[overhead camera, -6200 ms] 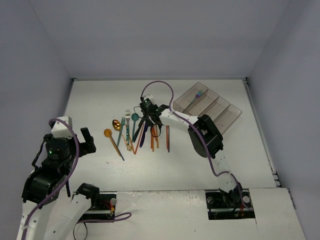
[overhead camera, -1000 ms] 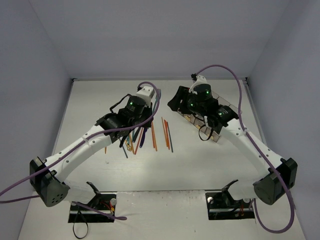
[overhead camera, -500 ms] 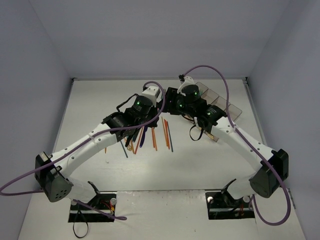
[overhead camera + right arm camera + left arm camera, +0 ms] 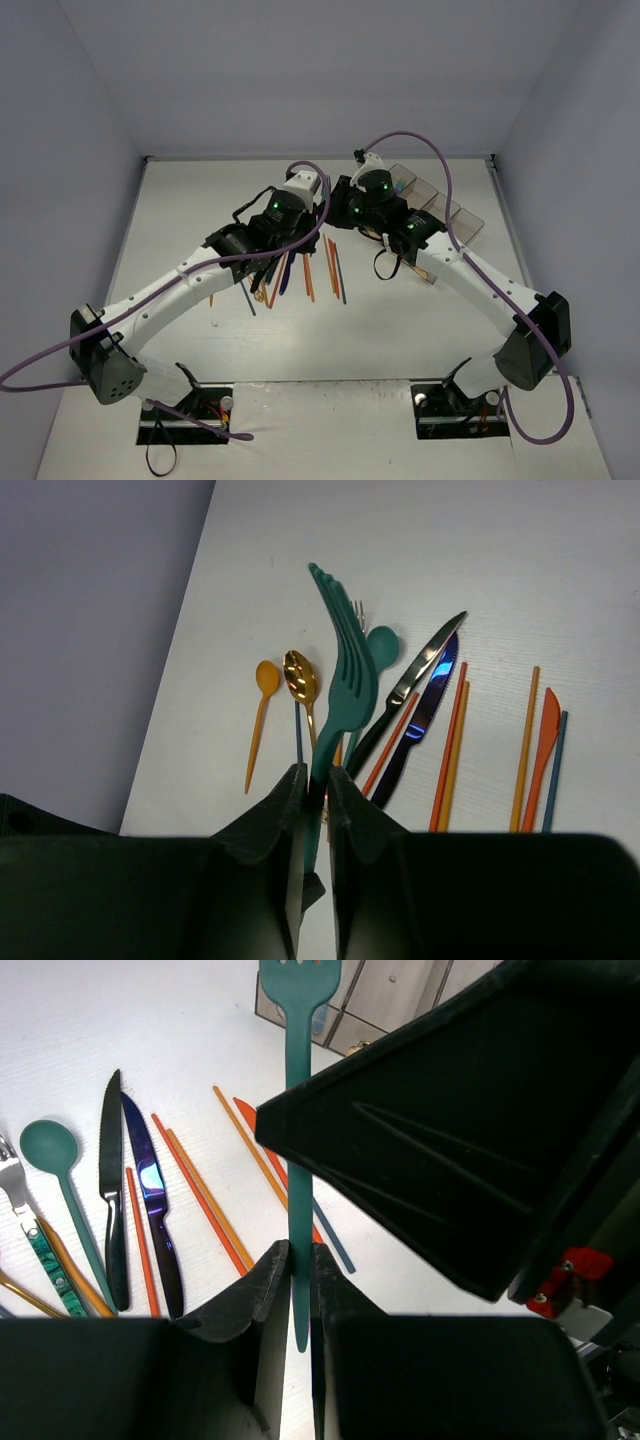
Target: Sort the eating utensils into containers
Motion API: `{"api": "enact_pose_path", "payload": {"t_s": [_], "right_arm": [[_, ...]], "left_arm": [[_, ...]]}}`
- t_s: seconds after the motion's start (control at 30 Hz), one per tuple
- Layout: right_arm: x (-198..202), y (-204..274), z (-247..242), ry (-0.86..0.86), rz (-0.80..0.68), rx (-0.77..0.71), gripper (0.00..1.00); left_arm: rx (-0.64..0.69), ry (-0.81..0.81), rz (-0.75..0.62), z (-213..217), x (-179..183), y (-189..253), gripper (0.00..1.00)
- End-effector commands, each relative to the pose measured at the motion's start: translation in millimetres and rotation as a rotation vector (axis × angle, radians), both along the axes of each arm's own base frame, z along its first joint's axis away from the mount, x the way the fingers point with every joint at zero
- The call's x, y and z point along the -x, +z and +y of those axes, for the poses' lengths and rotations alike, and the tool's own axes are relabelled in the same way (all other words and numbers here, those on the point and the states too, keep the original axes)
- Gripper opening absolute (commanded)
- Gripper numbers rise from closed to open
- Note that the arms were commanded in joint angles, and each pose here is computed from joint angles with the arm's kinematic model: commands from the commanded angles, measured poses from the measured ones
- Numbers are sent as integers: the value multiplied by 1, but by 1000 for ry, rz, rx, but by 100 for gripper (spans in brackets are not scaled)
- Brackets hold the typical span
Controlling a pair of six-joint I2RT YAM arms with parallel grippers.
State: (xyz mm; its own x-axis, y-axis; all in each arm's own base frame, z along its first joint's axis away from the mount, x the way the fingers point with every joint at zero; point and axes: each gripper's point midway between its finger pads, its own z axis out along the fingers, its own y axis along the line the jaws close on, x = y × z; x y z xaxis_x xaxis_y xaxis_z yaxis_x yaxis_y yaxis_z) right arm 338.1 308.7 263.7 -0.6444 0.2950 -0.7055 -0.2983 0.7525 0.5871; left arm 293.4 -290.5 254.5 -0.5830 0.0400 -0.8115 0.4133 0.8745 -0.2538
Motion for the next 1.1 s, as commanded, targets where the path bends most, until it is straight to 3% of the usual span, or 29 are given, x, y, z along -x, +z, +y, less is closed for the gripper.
{"api": "enact_pose_path", "payload": {"t_s": [0.0, 0.07, 0.1, 0.23, 0.27, 0.37, 0.7, 1.07], "right_arm": [[-7, 21, 4, -18, -76, -46, 0], [-9, 17, 2, -28, -77, -35, 0], [-11, 17, 0, -34, -80, -30, 0], [-21, 11, -10, -73, -83, -5, 0], [-25, 10, -14, -86, -81, -2, 0], [-47, 5, -38, -155, -75, 8, 0], [-146, -24, -138, -422, -26, 54, 0], [-227, -86, -189, -595, 85, 27, 0]], "left_arm": [[92, -2, -69, -10, -7, 35, 0], [76, 10, -66, -7, -8, 31, 2], [66, 21, -65, -4, -8, 29, 7], [13, 96, -35, 16, -8, 14, 58], [-1, 126, -23, 24, -9, 9, 67], [-29, 202, 19, 51, -11, -5, 78], [-26, 361, 52, 147, 18, -31, 81], [-68, 440, 49, 189, 52, -42, 82]]}}
